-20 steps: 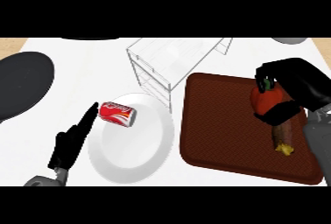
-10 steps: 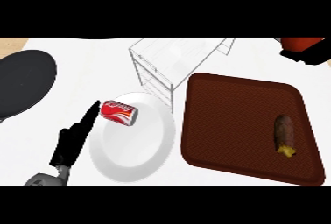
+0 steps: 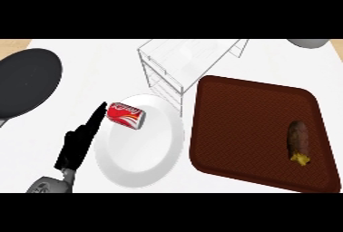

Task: Pick the bell pepper from the tray and place it in the tiered shelf

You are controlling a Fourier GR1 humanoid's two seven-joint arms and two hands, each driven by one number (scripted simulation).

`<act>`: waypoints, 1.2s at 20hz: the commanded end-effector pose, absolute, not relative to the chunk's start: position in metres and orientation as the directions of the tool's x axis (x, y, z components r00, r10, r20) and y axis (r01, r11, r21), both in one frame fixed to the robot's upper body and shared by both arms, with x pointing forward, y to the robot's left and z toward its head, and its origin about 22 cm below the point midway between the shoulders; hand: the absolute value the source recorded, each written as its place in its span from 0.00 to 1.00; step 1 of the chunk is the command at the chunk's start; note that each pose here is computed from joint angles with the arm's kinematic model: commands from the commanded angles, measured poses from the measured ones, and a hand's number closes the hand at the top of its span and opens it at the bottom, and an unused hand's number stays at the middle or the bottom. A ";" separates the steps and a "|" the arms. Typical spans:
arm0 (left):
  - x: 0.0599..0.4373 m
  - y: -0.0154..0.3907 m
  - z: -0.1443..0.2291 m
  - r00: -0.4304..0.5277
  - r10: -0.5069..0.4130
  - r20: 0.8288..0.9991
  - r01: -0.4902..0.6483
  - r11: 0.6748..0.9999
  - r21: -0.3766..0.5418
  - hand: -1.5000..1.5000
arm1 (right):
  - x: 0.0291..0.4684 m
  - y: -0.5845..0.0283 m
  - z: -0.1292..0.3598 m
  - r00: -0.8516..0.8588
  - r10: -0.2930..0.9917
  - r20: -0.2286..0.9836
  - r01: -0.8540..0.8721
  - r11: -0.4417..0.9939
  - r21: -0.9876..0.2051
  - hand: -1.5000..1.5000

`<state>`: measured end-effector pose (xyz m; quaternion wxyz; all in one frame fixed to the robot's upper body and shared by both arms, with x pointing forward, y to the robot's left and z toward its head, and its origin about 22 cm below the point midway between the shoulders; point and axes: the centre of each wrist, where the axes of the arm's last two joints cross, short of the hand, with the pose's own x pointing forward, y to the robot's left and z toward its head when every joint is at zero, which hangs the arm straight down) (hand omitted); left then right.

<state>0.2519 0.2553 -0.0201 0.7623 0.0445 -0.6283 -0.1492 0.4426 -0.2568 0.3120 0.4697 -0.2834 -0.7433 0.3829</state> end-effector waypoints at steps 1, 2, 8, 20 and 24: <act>0.254 0.242 -0.029 0.188 -0.270 0.944 0.191 0.953 0.234 0.50 | 0.459 -0.241 0.327 -0.384 0.776 0.499 0.059 0.561 -0.826 1.00; 0.258 0.245 -0.033 0.192 -0.283 0.940 0.191 0.950 0.247 0.50 | 0.465 -0.204 0.310 -0.382 0.789 0.482 0.046 0.537 -0.842 1.00; 0.256 0.233 -0.028 0.180 -0.274 0.945 0.223 0.947 0.232 0.50 | 0.474 -0.201 0.315 -0.429 0.805 0.409 0.048 0.473 -0.880 1.00; 0.262 0.240 -0.020 0.161 -0.300 0.940 0.218 0.940 0.263 0.50 | 0.485 -0.142 0.259 -0.434 0.814 0.385 -0.090 0.386 -0.918 1.00; 0.257 0.239 -0.025 0.160 -0.280 0.947 0.225 0.944 0.241 0.50 | 0.486 -0.130 0.239 -0.267 0.557 0.786 -0.404 0.676 -0.616 0.00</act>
